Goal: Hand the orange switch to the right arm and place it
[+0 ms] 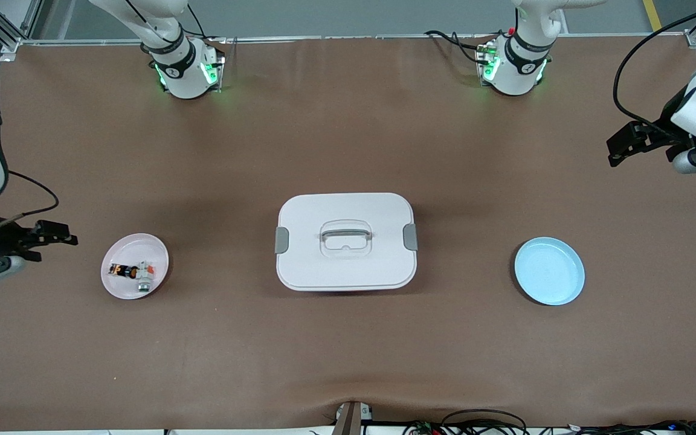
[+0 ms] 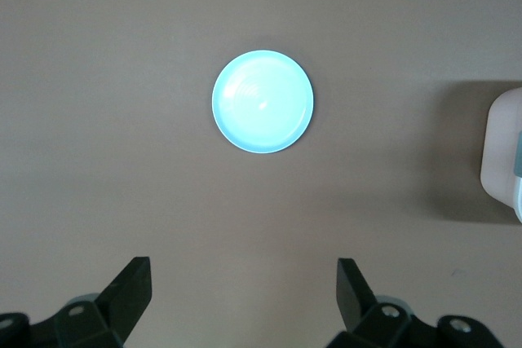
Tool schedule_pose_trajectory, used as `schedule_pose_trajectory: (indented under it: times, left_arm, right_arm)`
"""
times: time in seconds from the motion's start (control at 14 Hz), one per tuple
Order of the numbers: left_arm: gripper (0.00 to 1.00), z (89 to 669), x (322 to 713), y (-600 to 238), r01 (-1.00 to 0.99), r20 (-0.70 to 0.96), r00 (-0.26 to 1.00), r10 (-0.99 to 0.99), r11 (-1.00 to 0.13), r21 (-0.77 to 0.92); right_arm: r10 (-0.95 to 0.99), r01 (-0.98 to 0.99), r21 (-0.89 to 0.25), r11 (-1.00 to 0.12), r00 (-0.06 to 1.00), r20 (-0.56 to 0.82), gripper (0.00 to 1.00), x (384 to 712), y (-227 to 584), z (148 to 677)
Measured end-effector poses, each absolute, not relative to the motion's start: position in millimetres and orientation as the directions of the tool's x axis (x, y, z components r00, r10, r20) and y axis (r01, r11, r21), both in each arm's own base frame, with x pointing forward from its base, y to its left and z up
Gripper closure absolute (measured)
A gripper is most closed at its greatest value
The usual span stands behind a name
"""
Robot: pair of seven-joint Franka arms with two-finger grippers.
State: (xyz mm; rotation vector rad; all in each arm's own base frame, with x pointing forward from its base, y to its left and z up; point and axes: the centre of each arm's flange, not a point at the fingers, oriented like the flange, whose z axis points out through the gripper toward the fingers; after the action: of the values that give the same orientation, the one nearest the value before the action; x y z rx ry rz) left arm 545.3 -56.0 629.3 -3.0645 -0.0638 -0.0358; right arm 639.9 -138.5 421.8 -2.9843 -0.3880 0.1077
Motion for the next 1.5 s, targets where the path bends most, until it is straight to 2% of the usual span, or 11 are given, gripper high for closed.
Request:
schedule_pose_trajectory:
  times: [0.28,0.57,0.85,1.21,1.5]
  left_arm:
    - [0.0,630,545,-56,0.043,0.026,0.999,0.041,-0.996,-0.076]
    - [0.0,630,546,-54,0.046,0.026,0.999,0.045,-0.996,-0.075]
    - [0.0,630,546,-51,0.02,0.025,1.0,0.018,-0.997,-0.076]
    - [0.0,633,545,-51,0.016,0.028,1.0,0.014,-0.997,-0.076]
    - [0.0,635,544,-49,0.019,0.029,0.999,0.017,-0.997,-0.076]
  right_arm:
    - [0.041,0.028,-0.11,-0.993,0.993,-0.112,0.0,620,-128,468]
    - [-0.203,-0.211,-0.081,-0.974,0.975,-0.094,0.0,617,-117,503]
    - [-0.226,-0.231,-0.081,-0.97,0.972,-0.068,0.0,610,-106,532]
    - [-0.147,-0.146,-0.089,-0.985,0.989,-0.001,0.0,592,-59,585]
    - [-0.086,-0.085,-0.087,-0.993,0.996,0.011,0.0,580,-48,602]
